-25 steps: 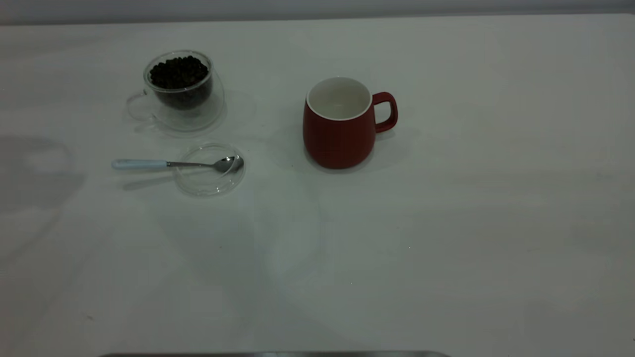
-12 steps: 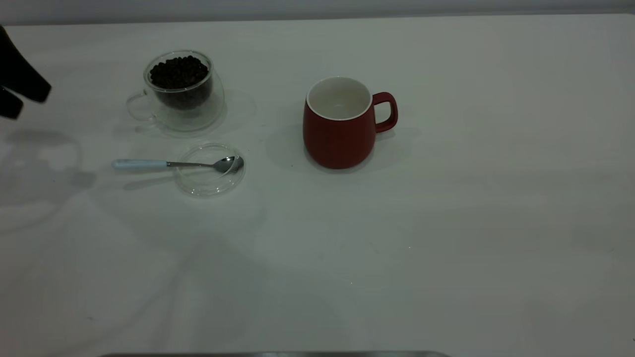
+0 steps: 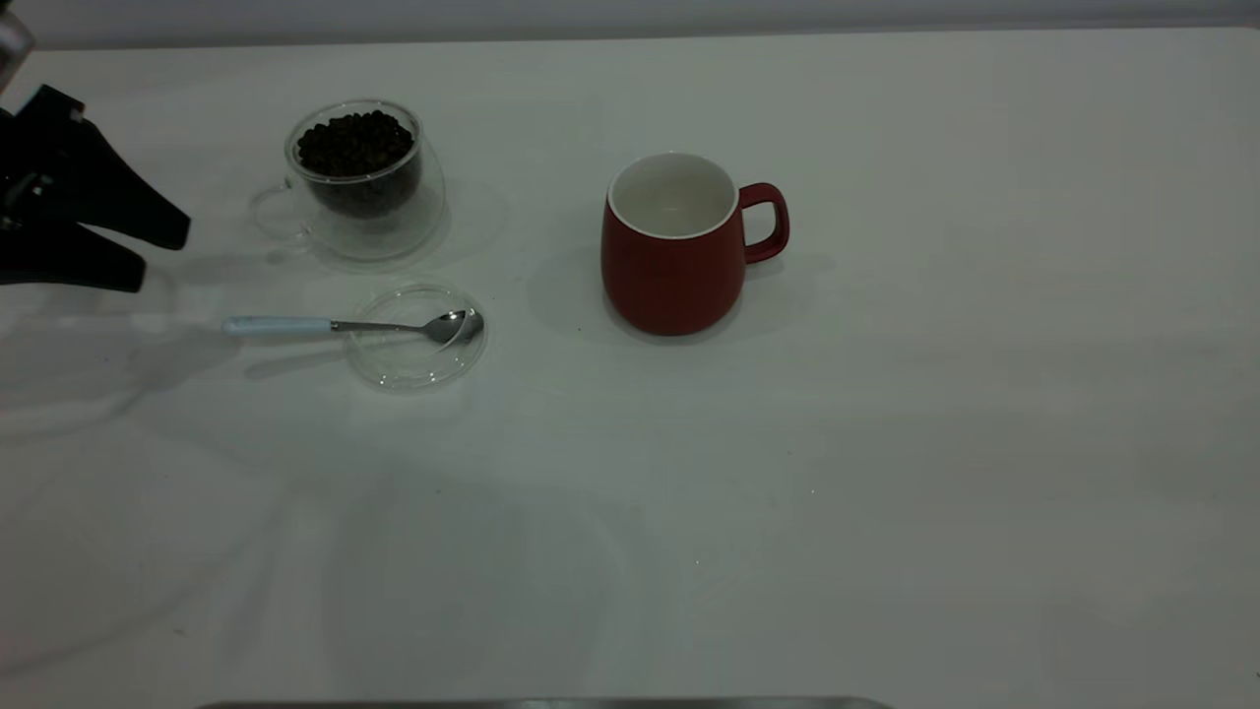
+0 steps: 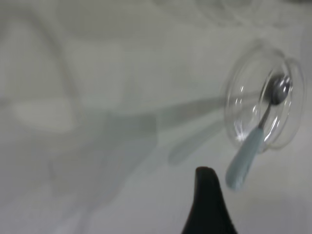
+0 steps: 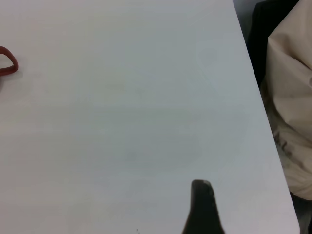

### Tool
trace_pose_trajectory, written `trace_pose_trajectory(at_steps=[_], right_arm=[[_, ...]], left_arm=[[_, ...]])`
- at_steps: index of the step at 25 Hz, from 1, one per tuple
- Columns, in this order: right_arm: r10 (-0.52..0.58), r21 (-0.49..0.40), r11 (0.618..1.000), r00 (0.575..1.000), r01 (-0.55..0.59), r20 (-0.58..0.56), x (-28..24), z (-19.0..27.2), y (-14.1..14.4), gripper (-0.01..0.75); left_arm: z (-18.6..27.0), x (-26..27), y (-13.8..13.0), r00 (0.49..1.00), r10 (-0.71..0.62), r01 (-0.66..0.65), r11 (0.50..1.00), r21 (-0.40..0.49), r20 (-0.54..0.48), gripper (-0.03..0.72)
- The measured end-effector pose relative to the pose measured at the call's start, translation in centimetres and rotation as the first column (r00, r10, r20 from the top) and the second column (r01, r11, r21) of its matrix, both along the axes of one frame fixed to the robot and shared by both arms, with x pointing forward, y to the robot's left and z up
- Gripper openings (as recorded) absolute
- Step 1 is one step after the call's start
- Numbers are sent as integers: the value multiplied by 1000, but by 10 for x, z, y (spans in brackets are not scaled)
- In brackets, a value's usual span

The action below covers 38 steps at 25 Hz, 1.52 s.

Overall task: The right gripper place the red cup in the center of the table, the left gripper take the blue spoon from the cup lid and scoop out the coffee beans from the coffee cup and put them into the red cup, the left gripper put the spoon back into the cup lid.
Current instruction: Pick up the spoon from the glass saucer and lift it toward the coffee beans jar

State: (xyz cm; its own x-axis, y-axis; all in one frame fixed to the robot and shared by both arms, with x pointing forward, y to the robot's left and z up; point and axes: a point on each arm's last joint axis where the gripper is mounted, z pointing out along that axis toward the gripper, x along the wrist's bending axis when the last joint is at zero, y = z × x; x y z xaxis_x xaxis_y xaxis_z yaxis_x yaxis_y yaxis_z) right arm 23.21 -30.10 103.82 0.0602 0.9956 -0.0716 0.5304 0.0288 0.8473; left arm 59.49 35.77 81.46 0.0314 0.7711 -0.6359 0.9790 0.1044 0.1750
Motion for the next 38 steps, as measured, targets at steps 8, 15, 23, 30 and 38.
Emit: trace_pose_trajectory(at_steps=[8,15,23,30,38], right_arm=[[0,0,1000,1000,0,0,0,0,0,590],[0,0,1000,1000,0,0,0,0,0,590],[0,0,1000,1000,0,0,0,0,0,590],[0,0,1000,1000,0,0,0,0,0,590],[0,0,1000,1000,0,0,0,0,0,590]], left_arm=[[-27,0,-9,999,27,-29,998,-57,-26,588],[-36,0,-31,999,-43,42,997,-59,-24,588],[-44,0,-36,998,-45,43,997,-56,-35,588],[-45,2,-52,996,-79,77,996,-52,-28,588],[-47,2,-51,997,-72,71,997,-34,-26,588]])
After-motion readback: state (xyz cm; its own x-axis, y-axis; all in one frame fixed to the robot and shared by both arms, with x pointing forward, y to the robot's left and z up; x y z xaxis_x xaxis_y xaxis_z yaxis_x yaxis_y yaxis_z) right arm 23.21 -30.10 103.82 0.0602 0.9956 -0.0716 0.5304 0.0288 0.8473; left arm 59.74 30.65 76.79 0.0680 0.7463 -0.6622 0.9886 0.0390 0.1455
